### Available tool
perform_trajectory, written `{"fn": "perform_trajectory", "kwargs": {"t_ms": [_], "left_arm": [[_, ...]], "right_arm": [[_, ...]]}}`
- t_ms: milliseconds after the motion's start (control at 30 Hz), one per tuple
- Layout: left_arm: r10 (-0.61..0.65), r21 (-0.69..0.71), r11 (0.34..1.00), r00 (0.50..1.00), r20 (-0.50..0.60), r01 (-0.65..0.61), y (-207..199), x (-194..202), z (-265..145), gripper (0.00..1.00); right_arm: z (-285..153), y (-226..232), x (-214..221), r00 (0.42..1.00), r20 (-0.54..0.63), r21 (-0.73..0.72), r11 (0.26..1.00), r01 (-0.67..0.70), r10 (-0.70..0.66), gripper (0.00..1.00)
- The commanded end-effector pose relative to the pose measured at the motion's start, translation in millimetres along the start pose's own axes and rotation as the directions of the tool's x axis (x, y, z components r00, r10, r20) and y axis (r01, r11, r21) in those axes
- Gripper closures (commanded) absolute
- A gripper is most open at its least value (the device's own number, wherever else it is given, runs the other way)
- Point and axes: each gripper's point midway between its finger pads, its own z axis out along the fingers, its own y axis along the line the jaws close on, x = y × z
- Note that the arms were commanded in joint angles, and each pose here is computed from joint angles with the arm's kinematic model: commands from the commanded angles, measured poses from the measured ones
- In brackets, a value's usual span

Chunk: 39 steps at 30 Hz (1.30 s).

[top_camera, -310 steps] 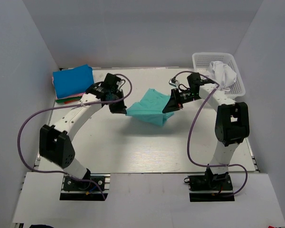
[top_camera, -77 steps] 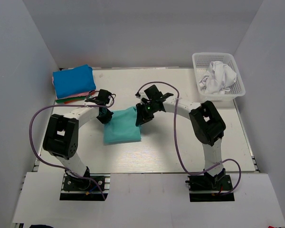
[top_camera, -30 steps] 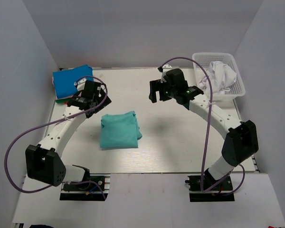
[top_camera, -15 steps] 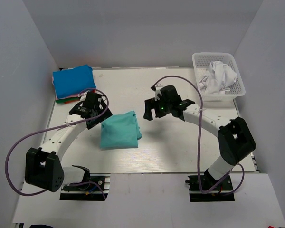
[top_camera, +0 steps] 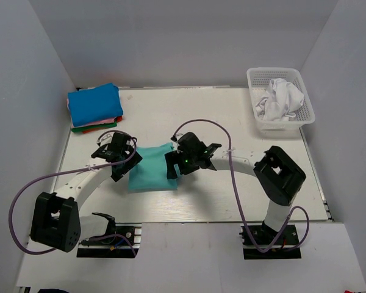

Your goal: Fold and stack the t-shirts

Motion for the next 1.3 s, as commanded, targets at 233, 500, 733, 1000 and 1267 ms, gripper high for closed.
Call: {"fn": "perform_trajectory", "kwargs": {"t_ms": [233, 500, 733, 1000, 1267], "left_arm": [[-0.091, 0.027, 0.995, 0.996, 0.011, 0.091, -1, 8, 11, 0.06], [-0.089, -0.005, 0.996, 0.996, -0.031, 0.089, 8, 22, 20, 0.13], [-0.092, 0.024, 0.995, 0.994, -0.051, 0.094, 7, 29, 22, 0.24], [-0.1, 0.066, 0.993, 0.994, -0.05, 0.103, 6, 31, 17, 0.38], [-0.111, 0.088, 0.99, 0.994, -0.009, 0.112, 6, 23, 9, 0.37]], "right_arm": [[21, 11, -11, 0.999, -0.001, 0.007, 0.999, -0.042, 0.042, 0.24], [26, 19, -19, 0.998, -0.027, 0.008, 0.999, -0.048, 0.048, 0.48], [35, 25, -18, 0.997, -0.064, -0.022, 0.999, -0.046, 0.045, 0.72], [24, 57, -35, 1.0, -0.013, -0.237, 0.971, -0.028, 0.026, 1.0], [-13, 72, -60, 0.989, 0.099, -0.639, 0.769, -0.019, 0.107, 1.0]]}}
